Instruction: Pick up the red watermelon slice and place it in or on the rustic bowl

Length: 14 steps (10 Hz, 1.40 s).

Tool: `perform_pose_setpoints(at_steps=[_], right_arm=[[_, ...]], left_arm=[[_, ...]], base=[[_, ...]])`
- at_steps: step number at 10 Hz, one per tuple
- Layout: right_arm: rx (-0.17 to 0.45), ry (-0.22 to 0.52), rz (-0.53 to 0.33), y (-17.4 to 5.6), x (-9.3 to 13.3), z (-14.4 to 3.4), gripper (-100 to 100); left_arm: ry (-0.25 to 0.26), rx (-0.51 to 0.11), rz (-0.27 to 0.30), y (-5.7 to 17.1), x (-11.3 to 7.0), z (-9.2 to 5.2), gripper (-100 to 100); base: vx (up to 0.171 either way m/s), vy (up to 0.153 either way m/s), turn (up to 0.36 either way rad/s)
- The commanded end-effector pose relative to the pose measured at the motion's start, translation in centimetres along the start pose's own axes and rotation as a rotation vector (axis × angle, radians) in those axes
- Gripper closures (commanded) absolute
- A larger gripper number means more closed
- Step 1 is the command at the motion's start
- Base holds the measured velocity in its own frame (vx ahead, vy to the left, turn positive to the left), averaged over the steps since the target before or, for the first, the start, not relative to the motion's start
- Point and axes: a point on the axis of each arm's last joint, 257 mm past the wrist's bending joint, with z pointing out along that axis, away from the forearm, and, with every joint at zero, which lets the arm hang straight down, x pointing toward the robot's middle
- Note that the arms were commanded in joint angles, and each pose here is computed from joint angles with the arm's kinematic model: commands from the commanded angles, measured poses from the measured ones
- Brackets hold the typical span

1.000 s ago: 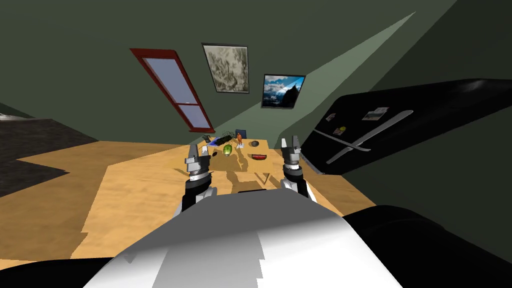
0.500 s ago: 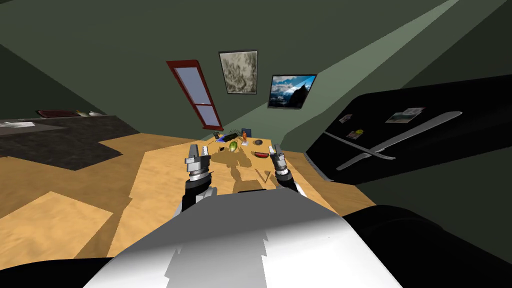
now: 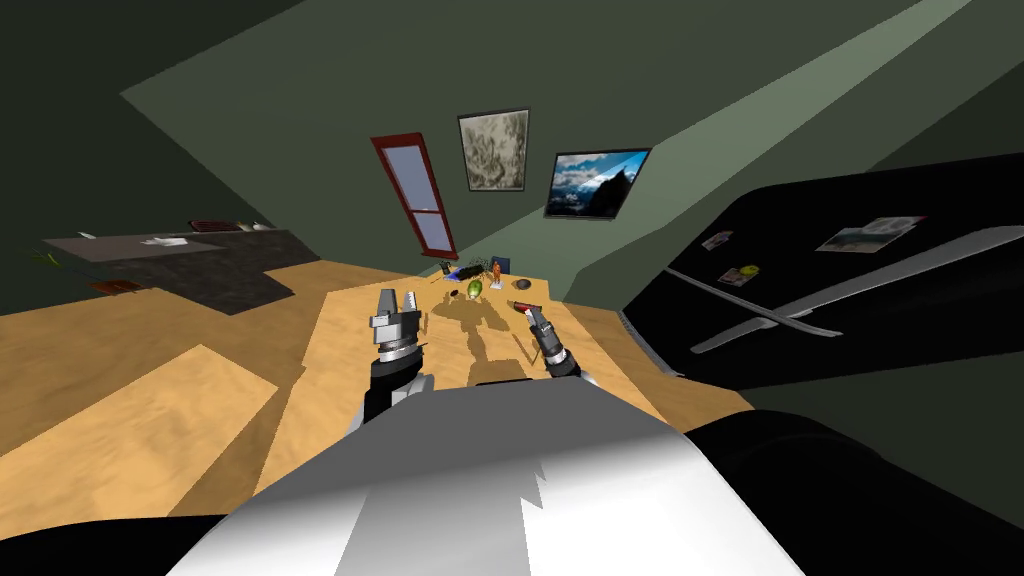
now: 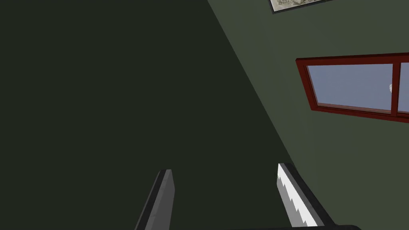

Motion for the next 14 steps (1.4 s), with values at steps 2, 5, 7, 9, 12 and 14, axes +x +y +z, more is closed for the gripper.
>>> perform_pose_setpoints(at_steps=[2,5,7,9,12,14], right_arm=[[0.08,0.101,0.016,-3.4,3.1,-2.1,-100],[0.155,0.176,0.025,-6.1,5.3,-4.6,-100],[0.223,0.252,0.029,-8.3,7.3,-7.3,-100],[0.293,0.331,0.028,-10.3,9.0,-10.5,-100],[0.425,0.481,0.021,-13.7,11.6,-17.3,-100],[0.492,0.559,0.01,-15.2,12.3,-21.2,-100]], left_arm=[[0.0,0.0,0.0,0.0,0.0,0.0,0],[0.0,0.0,0.0,0.0,0.0,0.0,0],[0.0,0.0,0.0,0.0,0.0,0.0,0],[0.0,0.0,0.0,0.0,0.0,0.0,0],[0.0,0.0,0.0,0.0,0.0,0.0,0],[0.0,0.0,0.0,0.0,0.0,0.0,0]], base=[[-0.051,-0.001,0.151],[-0.054,-0.005,0.158],[-0.046,0.006,0.201],[-0.04,0.011,0.171],[-0.032,0.028,0.218],[-0.018,0.033,0.218]])
